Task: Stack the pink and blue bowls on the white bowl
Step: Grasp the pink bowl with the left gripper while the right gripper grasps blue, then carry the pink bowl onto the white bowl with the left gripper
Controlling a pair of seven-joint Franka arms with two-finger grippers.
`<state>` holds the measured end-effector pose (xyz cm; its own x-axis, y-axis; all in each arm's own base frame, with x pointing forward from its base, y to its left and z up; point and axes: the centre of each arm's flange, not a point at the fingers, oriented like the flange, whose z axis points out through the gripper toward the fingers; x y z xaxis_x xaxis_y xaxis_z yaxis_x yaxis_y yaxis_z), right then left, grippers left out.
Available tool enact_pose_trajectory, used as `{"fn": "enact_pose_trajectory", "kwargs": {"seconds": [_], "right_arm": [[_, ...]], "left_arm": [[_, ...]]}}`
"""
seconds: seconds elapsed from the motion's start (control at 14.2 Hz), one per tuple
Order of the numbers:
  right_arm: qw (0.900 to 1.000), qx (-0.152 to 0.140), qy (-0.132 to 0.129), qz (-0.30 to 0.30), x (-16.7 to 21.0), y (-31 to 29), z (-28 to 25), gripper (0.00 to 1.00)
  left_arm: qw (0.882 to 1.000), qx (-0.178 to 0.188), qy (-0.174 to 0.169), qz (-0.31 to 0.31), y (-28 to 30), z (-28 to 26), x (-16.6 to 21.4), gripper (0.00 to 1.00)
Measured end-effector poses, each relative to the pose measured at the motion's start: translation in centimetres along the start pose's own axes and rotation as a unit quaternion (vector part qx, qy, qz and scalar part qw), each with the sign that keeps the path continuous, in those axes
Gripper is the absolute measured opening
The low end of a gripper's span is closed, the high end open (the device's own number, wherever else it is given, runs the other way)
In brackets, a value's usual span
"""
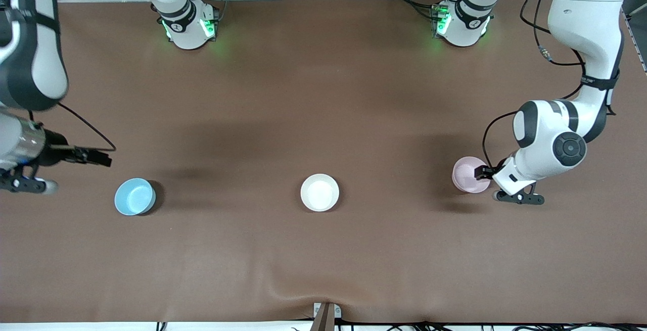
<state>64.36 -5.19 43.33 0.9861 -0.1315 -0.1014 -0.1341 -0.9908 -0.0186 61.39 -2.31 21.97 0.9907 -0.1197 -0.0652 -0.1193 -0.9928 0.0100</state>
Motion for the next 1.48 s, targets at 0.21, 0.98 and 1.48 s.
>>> {"fn": "enact_pose_trajectory", "kwargs": {"seconds": [0.21,0.98,1.48], "right_arm": [[1.0,-0.004,0.004,0.002,2.4,0.1,5.1,1.0],[0.999,-0.011,0.017,-0.049,6.1,5.5,17.7,1.0],[0.999,-0.011,0.001,-0.048,6.2,7.3,21.3,1.0]], "left_arm": [[1.0,0.0,-0.001,0.001,0.1,0.2,-0.1,0.61],[1.0,0.0,0.01,0.001,0.2,-0.9,0.3,0.02],[0.997,-0.035,0.038,-0.061,9.5,-9.9,4.6,0.02]]}}
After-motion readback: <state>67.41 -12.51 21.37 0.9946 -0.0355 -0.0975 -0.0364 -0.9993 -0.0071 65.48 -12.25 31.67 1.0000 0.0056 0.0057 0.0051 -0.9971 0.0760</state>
